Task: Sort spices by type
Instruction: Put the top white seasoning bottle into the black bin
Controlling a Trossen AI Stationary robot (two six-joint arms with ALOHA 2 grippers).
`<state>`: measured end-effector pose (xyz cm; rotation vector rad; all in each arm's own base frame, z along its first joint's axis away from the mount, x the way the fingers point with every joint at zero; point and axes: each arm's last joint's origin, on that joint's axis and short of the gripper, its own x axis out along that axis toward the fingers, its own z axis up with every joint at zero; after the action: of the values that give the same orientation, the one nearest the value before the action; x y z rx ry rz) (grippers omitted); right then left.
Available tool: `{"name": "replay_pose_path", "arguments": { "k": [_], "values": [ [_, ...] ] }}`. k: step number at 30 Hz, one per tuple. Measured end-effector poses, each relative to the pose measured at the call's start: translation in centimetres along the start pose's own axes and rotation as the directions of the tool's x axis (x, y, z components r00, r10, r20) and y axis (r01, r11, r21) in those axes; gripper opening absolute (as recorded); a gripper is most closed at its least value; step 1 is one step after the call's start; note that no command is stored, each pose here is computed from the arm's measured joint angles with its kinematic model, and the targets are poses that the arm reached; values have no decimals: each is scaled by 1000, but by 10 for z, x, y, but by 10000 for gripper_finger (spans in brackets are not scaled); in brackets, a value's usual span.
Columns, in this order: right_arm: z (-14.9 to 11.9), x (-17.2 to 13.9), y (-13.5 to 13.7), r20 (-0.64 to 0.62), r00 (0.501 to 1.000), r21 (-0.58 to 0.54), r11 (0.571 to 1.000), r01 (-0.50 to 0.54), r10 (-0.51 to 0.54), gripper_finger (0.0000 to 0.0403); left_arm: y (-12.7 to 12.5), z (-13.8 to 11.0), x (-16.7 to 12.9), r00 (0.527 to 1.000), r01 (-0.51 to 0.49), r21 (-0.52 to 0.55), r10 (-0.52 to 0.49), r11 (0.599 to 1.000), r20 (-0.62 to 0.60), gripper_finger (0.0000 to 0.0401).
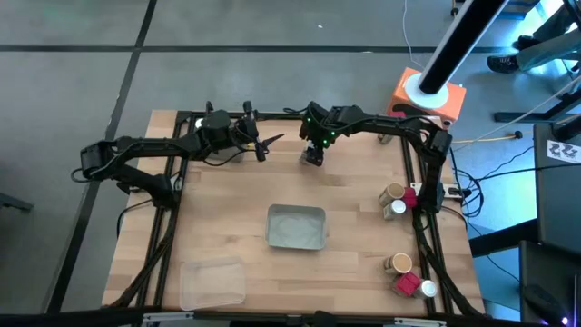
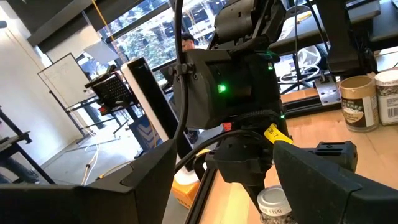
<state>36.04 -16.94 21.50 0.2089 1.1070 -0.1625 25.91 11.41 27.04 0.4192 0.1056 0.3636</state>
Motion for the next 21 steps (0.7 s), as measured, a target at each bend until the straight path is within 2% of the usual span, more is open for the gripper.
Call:
{"name": "replay_pose_path", "arguments": {
  "k": [7,10,16,21],
  "values": [
    [1,0,0,11,1000,20,1000,-3,3,302,0,0,0,1000,0,0,0,1000,0,258],
    [1,-2,1,10,1000,21,1000,2,-2,319,0,0,0,1000,0,0,0,1000,0,258],
    [0,-37,6,21,1000,19,1000,20,-20,324,0,0,0,1000,0,0,0,1000,0,258],
    [-10,-62,12,-32,999,19,1000,23,-22,320,0,0,0,1000,-2,0,2,1000,4,258]
  ]
}}
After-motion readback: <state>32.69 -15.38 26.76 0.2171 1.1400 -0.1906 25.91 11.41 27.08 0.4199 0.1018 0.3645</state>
